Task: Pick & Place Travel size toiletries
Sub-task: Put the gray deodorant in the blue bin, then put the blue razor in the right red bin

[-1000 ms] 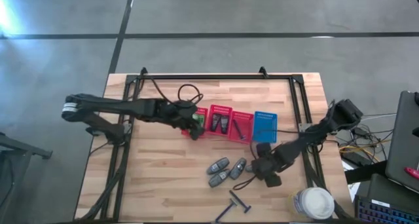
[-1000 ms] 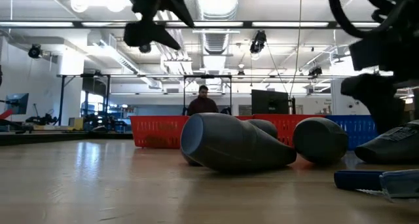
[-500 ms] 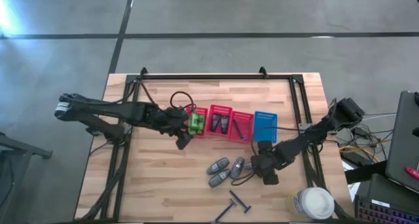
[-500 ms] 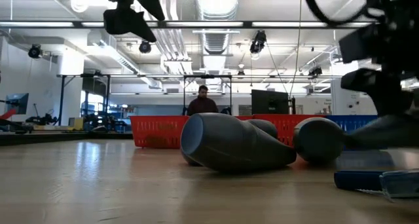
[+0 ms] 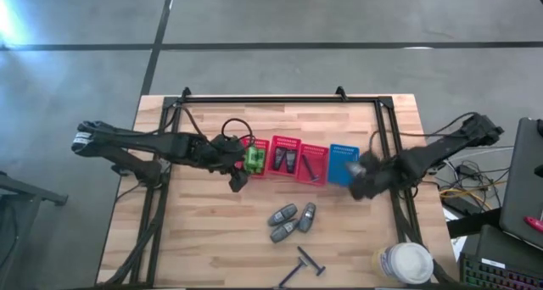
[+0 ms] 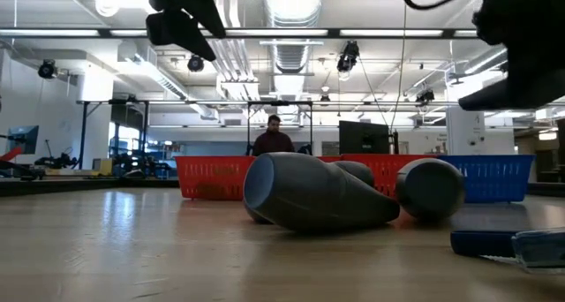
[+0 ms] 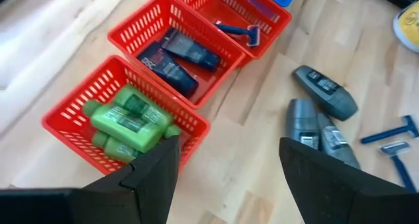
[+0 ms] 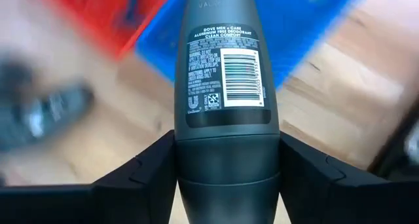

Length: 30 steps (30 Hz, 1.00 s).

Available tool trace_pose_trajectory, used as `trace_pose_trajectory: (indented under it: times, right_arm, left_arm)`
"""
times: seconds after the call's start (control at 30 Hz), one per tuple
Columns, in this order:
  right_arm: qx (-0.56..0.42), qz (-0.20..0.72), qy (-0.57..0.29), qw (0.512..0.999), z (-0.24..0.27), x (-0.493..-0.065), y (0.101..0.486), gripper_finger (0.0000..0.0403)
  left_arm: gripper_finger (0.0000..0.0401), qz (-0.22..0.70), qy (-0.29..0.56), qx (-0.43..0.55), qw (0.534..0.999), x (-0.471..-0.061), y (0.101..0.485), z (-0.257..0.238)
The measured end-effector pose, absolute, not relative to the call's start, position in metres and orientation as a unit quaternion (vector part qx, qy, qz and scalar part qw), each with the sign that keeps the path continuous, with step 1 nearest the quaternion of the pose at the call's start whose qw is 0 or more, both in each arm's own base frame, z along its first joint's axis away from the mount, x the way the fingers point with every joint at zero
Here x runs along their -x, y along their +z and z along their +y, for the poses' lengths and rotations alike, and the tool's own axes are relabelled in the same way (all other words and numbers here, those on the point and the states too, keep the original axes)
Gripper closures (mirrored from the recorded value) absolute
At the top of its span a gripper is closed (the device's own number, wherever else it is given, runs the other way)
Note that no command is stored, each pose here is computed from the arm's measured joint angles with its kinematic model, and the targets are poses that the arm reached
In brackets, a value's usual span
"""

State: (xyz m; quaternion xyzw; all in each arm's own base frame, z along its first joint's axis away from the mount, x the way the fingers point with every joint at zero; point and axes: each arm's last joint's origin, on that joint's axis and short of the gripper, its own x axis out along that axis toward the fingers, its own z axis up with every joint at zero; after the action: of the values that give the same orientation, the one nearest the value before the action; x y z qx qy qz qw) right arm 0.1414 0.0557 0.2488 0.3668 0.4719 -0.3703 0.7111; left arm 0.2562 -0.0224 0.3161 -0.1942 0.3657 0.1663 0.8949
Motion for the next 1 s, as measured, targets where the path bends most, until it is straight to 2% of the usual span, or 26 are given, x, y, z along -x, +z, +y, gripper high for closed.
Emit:
trace_pose_trajectory:
  times: [0.1, 0.23, 0.43, 0.9, 1.0]
  right_arm:
    - [-0.458, 0.408, -0.424, 0.667, 0.040, -0.133, 0.242, 0.0199]
    - [-0.539, 0.365, -0.412, 0.637, 0.030, -0.140, 0.219, 0.0199]
    - [-0.546, 0.349, -0.446, 0.617, 0.022, -0.142, 0.196, 0.0184]
    - [-0.530, 0.339, -0.431, 0.647, 0.019, -0.150, 0.208, 0.0088]
    - [-0.509, 0.358, -0.386, 0.681, 0.023, -0.155, 0.219, 0.0074]
  left_arm:
    - [0.0137, 0.361, 0.181, 0.180, 0.897, -0.256, 0.316, -0.021]
    - [0.0137, 0.357, 0.196, 0.173, 0.897, -0.257, 0.316, -0.015]
    - [0.0137, 0.356, 0.202, 0.174, 0.896, -0.257, 0.316, -0.011]
    - [0.0137, 0.362, 0.184, 0.172, 0.898, -0.257, 0.316, -0.009]
    - [0.0137, 0.366, 0.173, 0.177, 0.897, -0.257, 0.316, -0.010]
